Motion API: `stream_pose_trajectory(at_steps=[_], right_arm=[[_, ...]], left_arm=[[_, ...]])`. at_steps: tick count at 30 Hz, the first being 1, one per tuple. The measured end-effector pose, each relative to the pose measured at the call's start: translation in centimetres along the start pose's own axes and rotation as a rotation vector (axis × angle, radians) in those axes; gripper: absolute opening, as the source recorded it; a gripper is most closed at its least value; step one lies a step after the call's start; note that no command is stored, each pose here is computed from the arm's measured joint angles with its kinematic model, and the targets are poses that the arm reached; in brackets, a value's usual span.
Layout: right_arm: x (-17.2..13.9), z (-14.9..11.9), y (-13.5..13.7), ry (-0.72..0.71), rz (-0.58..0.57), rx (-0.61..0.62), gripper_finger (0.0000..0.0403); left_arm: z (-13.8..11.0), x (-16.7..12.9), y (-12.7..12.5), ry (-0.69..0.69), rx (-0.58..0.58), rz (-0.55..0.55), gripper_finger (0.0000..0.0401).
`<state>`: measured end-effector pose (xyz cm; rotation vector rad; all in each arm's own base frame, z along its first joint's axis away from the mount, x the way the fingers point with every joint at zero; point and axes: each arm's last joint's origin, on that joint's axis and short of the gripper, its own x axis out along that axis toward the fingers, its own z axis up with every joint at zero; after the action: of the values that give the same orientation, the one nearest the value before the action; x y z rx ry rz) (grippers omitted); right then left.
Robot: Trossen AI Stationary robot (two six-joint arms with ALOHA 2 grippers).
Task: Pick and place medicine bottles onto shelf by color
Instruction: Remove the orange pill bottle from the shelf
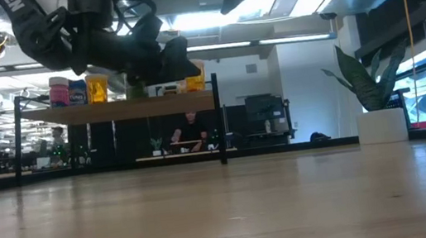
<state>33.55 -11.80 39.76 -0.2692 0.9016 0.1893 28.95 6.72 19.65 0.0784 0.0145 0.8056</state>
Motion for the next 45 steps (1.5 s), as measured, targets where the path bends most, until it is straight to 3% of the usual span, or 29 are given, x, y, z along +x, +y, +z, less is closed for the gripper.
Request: stream_pose_trajectory(at_steps=[25, 32, 42, 45], right_arm=[[0.0, 0.0, 0.0, 0.0, 0.0, 0.0, 0.0195], [0.0, 0.0, 0.0, 0.0, 0.0, 0.0, 0.0195], [0.0, 0.0, -0.01, 0.0, 0.0, -0.003, 0.0195], [0.0, 0.0, 0.0, 0.0, 0.0, -0.003, 0.0195]], left_arm=[[-0.03, 0.42, 0.47, 0.009, -0.023, 0.022, 0.0259], [0.05, 0.02, -0.05, 0.011, 0.131, 0.026, 0.0259], [-0.22, 0.44, 0.58, 0.029, -0.011, 0.039, 0.0259], [-0.23, 0.71, 0.81, 0.023, -0.04, -0.021, 0.0259]])
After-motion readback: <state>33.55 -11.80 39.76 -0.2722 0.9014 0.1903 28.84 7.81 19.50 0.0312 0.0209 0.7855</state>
